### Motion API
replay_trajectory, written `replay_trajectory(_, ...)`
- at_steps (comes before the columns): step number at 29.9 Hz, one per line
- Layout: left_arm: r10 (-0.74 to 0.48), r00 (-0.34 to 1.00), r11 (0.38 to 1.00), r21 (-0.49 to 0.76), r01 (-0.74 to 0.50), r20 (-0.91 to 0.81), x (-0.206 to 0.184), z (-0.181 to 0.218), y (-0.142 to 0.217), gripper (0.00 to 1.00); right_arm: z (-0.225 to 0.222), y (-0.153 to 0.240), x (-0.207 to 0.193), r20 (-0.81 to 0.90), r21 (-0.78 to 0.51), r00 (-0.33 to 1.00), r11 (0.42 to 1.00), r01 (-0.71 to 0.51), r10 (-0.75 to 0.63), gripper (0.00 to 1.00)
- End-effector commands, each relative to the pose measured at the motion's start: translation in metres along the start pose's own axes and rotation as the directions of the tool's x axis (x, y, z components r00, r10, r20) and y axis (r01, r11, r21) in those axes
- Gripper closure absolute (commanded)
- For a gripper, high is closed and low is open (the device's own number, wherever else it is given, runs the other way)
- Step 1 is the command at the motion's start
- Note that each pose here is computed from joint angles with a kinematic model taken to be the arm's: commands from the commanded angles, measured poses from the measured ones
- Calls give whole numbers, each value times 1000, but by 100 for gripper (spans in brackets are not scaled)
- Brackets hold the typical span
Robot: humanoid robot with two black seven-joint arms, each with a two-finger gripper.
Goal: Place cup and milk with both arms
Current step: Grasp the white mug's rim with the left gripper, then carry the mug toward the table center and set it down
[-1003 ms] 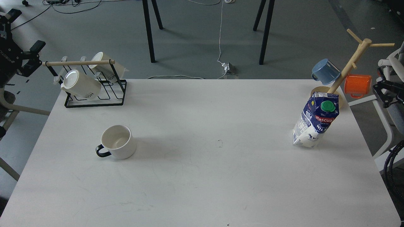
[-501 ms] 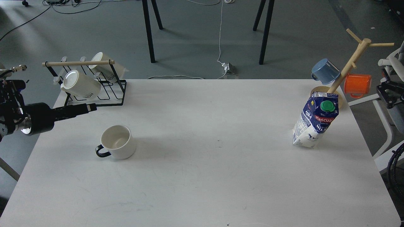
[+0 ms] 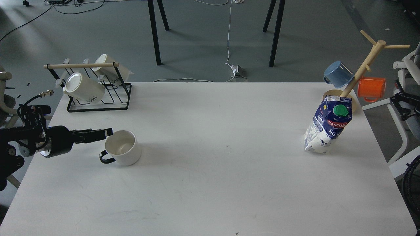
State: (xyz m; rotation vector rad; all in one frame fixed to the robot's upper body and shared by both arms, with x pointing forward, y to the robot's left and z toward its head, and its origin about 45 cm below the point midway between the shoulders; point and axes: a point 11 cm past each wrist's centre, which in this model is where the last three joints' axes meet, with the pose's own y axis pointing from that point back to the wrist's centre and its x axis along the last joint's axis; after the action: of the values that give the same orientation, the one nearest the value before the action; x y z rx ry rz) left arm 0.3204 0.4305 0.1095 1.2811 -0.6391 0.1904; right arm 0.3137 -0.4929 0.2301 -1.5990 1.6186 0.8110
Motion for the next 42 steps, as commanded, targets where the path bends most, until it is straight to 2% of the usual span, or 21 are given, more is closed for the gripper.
replay_trajectory(1,7,1000,1000,1,-7,-3,-4,1,-6,3,-1,1,0,-2,1,1000,1000,-2,2,2)
replay_trajectory(7,15,1000,1000,-21,-15,0,-18,10,-18,8,-1,2,2,-2,0,1000,1000,-6,6,2)
replay_trajectory(16,14,1000,999,-31,-15,-6,-26,13,-21,26,0,3,3,-2,-2,1000,1000,-8,8,2)
replay_trajectory(19,29,1000,999,-29,-29,2,-25,13,-21,41,0,4,4,-2,-3,1000,1000,-11,11,2)
replay_trajectory(23,36,999,999,-25,-35,10,-27,11,-19,54,0,6,6,-3,-4,1000,1000,-18,18,2)
replay_trajectory(26,34,999,999,-25,-34,11,-28,11,-18,73,1,8,8,-3,-7,1000,1000,-24,24,2)
replay_trajectory(29,39,999,999,-32,-38,14,-27,13,-19,81,2,9,9,-3,-8,1000,1000,-27,27,2)
replay_trajectory(32,43,999,999,-34,-43,17,-26,14,-19,94,1,9,9,-4,-6,1000,1000,-28,28,2)
replay_trajectory(35,82,996,996,-33,-81,32,-21,13,-18,100,1,10,11,-6,-6,999,999,-33,33,2)
replay_trajectory(42,185,982,978,-97,-182,25,14,31,-11,100,-1,11,13,-8,-2,999,999,-41,41,2)
